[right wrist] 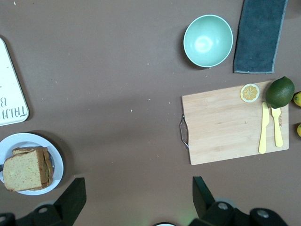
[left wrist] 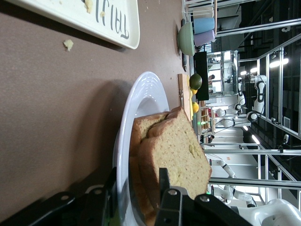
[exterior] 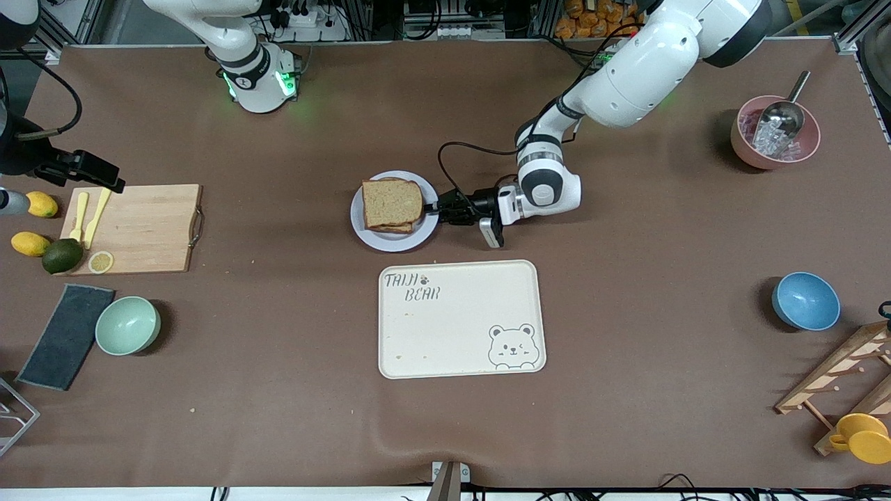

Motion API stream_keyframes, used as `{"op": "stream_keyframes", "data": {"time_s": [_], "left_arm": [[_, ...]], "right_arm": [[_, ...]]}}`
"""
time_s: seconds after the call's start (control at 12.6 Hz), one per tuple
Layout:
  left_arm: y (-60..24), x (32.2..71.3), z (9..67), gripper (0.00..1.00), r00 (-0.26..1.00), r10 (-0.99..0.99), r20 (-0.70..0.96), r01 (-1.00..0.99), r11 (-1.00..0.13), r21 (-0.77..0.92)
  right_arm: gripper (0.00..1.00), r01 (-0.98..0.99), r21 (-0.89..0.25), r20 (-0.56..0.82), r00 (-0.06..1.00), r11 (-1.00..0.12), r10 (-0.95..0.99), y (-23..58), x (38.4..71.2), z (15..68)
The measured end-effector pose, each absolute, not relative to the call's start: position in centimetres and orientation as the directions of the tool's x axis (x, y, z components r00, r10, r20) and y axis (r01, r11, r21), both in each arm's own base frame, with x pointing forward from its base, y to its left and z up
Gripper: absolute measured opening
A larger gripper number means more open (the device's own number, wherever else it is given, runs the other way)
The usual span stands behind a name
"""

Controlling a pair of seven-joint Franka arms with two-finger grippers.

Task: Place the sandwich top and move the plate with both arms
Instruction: 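Close the left gripper on the plate rim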

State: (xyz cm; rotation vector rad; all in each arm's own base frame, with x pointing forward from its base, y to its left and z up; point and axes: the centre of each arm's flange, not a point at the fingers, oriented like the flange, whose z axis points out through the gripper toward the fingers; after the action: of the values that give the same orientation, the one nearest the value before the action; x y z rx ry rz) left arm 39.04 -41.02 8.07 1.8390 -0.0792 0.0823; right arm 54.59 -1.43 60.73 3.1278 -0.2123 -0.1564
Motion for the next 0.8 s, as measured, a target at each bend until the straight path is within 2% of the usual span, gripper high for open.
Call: {"op": "stream_keyframes", "data": {"time_s": [0.16,0.24,0.4,0.64,0.72,0.8], "left_arm": [[-41.12,38.94,7.99,0.33,0.993,-0.018,0.120,-0.121,-0.256,0.959],[-41.22,38.87,7.87,0.27,0.991,-0.022,0.130,-0.132,-0.245,0.961],[-41.27,38.86,7.77,0.22,0.990,-0.022,0.137,-0.138,-0.238,0.961],[-41.28,38.87,7.72,0.17,0.990,-0.021,0.137,-0.138,-0.237,0.962],[-41.30,38.88,7.66,0.09,0.990,-0.021,0.137,-0.138,-0.237,0.962],[-41.31,38.88,7.64,0.08,0.991,-0.018,0.136,-0.136,-0.236,0.962]], "right_arm": [[1.00,-0.135,0.009,-0.100,0.986,-0.991,-0.135,-1.43,54.59,60.71],[1.00,-0.135,0.010,-0.101,0.986,-0.991,-0.135,-1.43,54.60,60.68],[1.00,-0.135,0.010,-0.101,0.986,-0.991,-0.135,-1.43,54.60,60.67],[1.00,-0.135,0.010,-0.101,0.986,-0.991,-0.135,-1.43,54.61,60.66],[1.00,-0.135,0.010,-0.101,0.986,-0.991,-0.135,-1.43,54.61,60.65],[1.00,-0.135,0.010,-0.101,0.986,-0.991,-0.135,-1.43,54.62,60.64]]}}
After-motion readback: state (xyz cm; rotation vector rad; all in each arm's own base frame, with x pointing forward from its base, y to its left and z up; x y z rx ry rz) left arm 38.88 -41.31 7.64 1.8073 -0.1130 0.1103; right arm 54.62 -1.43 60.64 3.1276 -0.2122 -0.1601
